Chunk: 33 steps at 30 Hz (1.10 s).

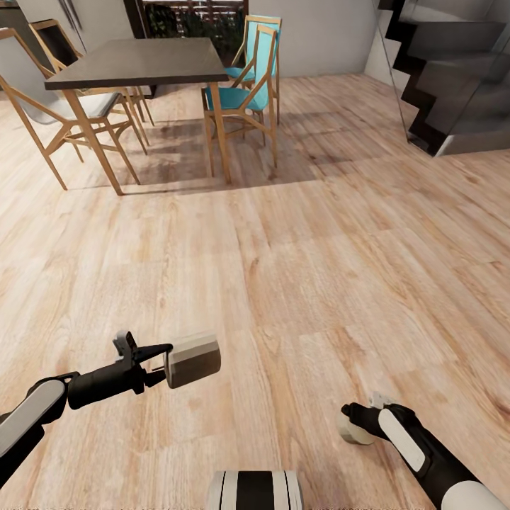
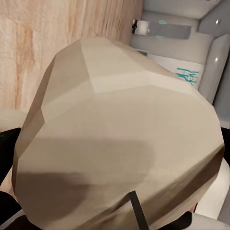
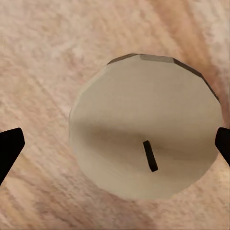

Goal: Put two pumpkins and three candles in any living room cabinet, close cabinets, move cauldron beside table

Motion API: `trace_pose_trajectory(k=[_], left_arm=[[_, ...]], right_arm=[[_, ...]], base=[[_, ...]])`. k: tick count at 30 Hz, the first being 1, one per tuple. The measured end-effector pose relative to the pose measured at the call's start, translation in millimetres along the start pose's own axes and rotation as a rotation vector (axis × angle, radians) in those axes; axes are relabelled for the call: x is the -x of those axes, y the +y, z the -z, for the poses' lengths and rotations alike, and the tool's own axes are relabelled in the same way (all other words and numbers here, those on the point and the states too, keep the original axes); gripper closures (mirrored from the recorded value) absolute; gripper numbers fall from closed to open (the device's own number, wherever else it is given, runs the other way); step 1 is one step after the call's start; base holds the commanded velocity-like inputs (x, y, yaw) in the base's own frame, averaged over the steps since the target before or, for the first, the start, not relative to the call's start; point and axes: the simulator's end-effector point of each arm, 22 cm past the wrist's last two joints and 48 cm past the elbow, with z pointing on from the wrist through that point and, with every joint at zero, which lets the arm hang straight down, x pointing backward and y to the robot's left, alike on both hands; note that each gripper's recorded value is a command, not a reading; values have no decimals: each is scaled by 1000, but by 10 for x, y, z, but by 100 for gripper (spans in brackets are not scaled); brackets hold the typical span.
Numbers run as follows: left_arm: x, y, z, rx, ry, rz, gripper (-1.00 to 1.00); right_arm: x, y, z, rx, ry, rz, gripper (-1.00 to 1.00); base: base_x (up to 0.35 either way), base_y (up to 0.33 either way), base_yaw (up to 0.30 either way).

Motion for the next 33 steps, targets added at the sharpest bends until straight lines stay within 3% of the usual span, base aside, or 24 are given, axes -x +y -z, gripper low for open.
trace_pose_trajectory(k=[7, 33], left_arm=[[4, 147, -14, 11, 2, 26, 100], [5, 148, -13, 10, 2, 28, 100]], right_arm=[[-78, -31, -110, -10, 8, -5, -100], [-92, -72, -115, -25, 13, -11, -100]], base=[[0, 0, 0], [0, 0, 0]])
